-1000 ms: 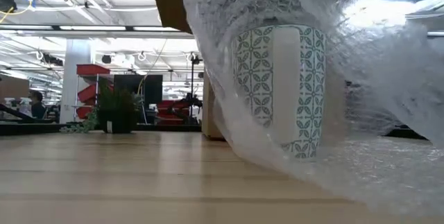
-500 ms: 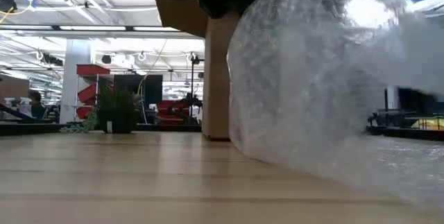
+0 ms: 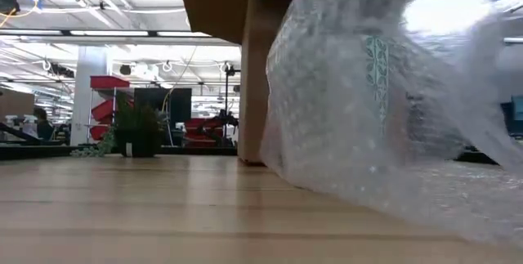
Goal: Wrap mug
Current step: Wrap the white mug with bubble wrap
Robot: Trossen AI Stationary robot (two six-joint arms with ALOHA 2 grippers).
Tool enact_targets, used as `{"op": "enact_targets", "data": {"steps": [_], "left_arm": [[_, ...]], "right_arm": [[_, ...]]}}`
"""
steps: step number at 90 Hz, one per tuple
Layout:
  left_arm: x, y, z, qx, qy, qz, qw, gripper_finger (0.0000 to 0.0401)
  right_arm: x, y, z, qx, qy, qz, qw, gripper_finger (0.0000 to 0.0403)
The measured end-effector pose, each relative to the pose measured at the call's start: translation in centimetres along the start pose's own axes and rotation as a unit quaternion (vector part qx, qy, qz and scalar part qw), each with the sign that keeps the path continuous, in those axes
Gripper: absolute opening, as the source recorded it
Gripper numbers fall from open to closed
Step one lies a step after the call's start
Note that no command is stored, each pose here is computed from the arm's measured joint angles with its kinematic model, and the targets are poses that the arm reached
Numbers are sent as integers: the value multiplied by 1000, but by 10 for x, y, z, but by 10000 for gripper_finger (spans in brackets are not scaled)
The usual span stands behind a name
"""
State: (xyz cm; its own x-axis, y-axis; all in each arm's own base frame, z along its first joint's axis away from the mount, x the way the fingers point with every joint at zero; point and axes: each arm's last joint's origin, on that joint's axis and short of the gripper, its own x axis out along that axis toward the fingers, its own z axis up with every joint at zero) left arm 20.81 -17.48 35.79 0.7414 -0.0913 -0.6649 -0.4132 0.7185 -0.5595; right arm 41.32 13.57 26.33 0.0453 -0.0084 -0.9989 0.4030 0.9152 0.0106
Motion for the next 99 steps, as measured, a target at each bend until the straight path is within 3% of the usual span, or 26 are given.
{"op": "enact_targets", "data": {"steps": [9, 24, 35, 53, 67, 77, 99], "left_arm": [[0, 0, 0, -2, 0, 0, 1000, 171], [0, 0, 0, -5, 0, 0, 1000, 171], [0, 0, 0, -5, 0, 0, 1000, 171], [0, 1, 0, -4, 2, 2, 1000, 171], [0, 0, 0, -6, 3, 1, 1000, 171], [0, 0, 0, -7, 5, 0, 1000, 171], [0, -2, -1, -11, 13, -12, 1000, 171]], "right_arm": [[-14, -3, -2, 11, 2, -1, 1000, 61], [-32, 1, -4, 87, -18, 21, 996, 59], [-35, 8, -10, 85, -27, 20, 996, 59], [-3, 19, -4, 67, -16, -20, 997, 54], [27, 28, 0, 51, 8, -47, 998, 10], [51, 34, 4, 28, 23, -61, 997, 6], [62, 36, 6, -9, 38, -64, 997, 3]]}}
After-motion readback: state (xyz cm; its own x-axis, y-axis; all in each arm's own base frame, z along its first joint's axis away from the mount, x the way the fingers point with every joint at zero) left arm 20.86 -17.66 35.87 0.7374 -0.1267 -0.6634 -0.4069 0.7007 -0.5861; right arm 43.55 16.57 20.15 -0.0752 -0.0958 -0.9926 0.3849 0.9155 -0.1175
